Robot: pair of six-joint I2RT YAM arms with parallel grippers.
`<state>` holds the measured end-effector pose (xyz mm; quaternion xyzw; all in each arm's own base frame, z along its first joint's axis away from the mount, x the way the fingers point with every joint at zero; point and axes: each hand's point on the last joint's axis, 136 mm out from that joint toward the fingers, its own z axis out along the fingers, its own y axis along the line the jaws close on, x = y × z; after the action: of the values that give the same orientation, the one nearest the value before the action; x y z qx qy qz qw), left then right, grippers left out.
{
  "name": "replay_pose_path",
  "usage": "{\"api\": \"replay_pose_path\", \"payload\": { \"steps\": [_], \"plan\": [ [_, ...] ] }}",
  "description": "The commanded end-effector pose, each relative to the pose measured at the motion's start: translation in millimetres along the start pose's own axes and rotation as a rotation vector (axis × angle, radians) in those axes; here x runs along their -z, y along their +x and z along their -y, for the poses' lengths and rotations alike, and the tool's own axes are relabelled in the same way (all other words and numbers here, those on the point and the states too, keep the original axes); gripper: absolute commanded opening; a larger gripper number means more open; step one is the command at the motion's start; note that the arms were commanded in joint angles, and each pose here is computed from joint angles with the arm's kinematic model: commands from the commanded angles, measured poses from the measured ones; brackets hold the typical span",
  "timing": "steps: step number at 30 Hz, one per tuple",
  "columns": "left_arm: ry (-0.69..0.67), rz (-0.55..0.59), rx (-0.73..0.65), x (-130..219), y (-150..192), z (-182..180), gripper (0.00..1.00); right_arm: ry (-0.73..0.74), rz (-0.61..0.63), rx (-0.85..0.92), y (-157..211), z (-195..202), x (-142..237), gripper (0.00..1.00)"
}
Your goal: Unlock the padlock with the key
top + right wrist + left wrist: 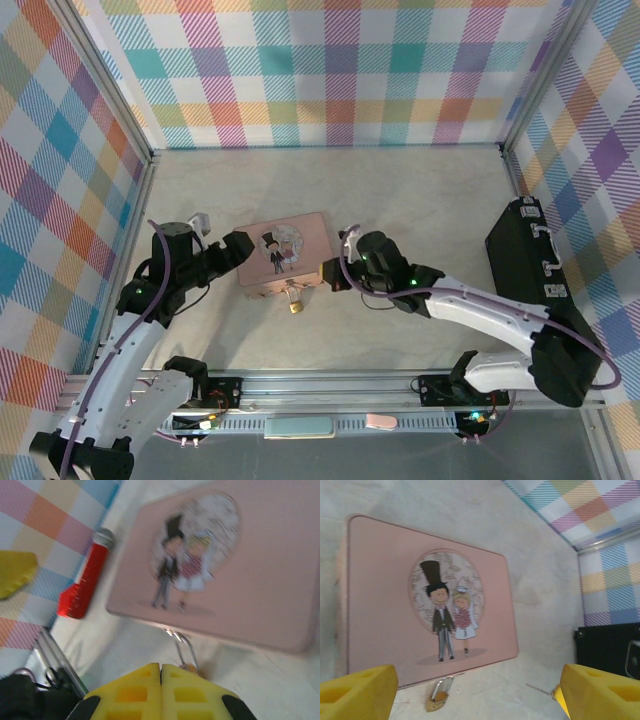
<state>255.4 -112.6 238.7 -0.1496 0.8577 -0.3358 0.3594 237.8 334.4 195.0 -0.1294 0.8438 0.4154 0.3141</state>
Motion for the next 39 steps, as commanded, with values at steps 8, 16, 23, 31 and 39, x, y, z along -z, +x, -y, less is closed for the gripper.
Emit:
{"api": "replay_pose_path", "payload": {
  "steps": [8,16,23,31,39],
  "plan": [
    [0.362,0.102,-0.143,9,3,48,0.83,-0.227,0.14,-0.02,-60,-68,5,0.0],
    [0.43,0.088,0.178,-3,-8,53,0.82,-0.27,0.197,-0.091,-66,-68,4,0.0],
    [0.419,0.135,0.416,6,-5,42,0.9,-0.402,0.225,-0.131,-69,-86,-6,0.0],
    [0.431,0.089,0.542,-4,5,43,0.86,-0.49,0.231,-0.113,-67,-106,-20,0.0],
    [0.437,0.057,0.564,-11,12,52,0.77,-0.534,0.217,-0.072,-59,-123,-34,0.0]
  ]
}}
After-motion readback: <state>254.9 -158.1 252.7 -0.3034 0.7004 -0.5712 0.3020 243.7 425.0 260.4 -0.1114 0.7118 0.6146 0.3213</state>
